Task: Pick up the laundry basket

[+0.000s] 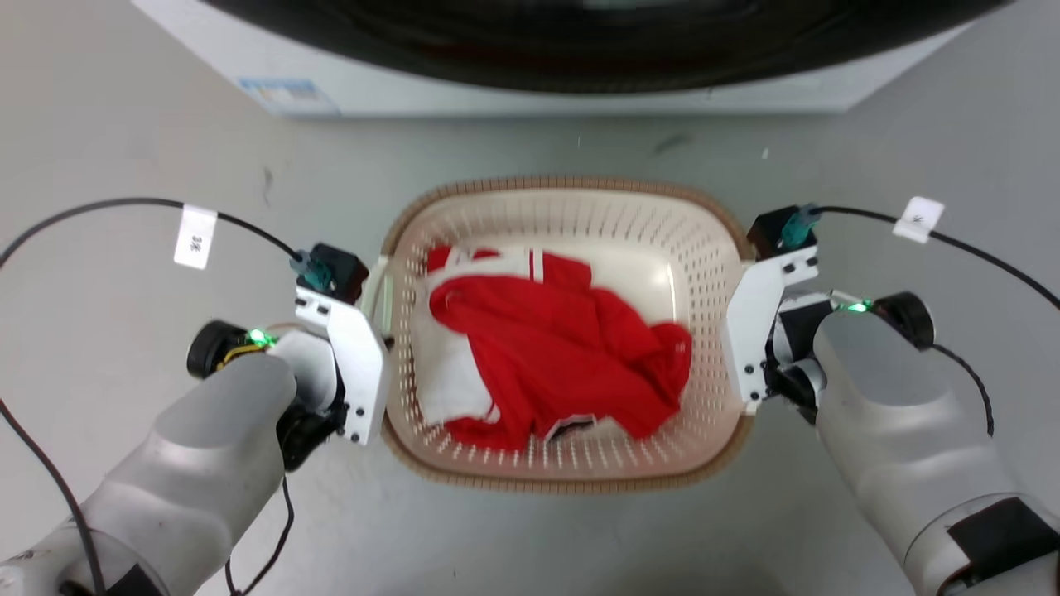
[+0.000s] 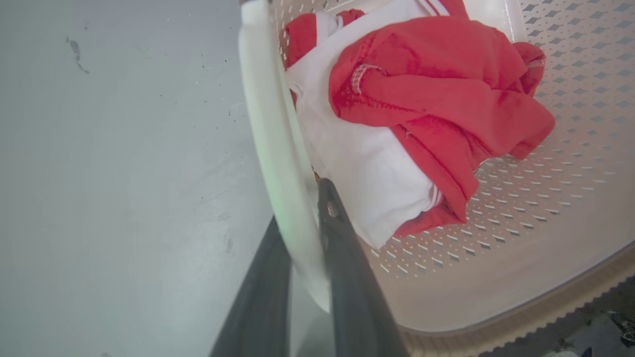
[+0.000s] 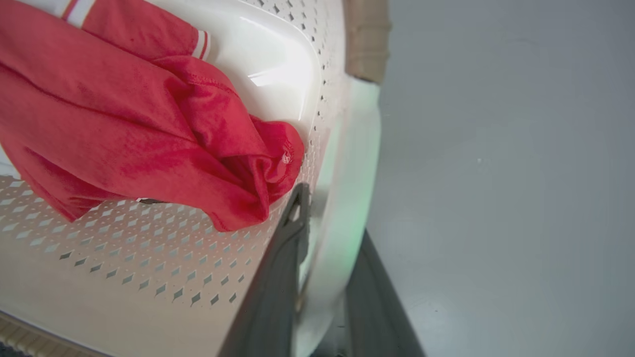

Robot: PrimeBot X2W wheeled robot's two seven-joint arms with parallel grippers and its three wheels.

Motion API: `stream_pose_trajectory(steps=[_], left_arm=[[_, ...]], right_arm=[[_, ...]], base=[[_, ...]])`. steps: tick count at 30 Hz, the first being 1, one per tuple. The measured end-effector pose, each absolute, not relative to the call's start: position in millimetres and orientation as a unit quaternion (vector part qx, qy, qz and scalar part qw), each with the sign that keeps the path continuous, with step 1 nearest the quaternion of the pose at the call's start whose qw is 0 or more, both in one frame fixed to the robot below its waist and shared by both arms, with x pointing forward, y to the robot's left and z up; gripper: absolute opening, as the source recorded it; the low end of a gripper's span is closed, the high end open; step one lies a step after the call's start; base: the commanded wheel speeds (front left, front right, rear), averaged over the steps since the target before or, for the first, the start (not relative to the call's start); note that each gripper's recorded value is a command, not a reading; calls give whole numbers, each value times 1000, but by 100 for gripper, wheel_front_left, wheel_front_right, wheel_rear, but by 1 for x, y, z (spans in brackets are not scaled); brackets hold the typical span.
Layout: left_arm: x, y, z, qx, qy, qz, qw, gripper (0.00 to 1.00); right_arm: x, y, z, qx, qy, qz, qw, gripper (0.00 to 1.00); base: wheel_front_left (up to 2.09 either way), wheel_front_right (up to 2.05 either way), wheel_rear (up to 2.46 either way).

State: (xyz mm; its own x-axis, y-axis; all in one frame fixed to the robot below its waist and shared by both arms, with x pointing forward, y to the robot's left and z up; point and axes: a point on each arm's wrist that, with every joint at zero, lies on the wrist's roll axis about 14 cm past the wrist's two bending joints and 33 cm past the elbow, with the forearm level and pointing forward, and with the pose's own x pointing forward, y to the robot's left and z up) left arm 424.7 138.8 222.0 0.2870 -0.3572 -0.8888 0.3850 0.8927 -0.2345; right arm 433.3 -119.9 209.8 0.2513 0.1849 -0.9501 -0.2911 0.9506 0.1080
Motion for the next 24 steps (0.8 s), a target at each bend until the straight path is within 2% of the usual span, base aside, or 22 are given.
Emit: stream_pose_trajectory(steps=[6,14,24], left_arm=[[415,138,265,16,550,-240,800,0],[395,142,333,27,540,-248,804,0],[363,148,379,47,544,-260,797,0]], right_arm=[[424,-121,251,-59,603,150,781,0],[413,-116,321,-78,588,156,790,0],[388,-110,365,-86,576,163,796,0]], base=[[0,0,0],[0,0,0],[0,0,0]])
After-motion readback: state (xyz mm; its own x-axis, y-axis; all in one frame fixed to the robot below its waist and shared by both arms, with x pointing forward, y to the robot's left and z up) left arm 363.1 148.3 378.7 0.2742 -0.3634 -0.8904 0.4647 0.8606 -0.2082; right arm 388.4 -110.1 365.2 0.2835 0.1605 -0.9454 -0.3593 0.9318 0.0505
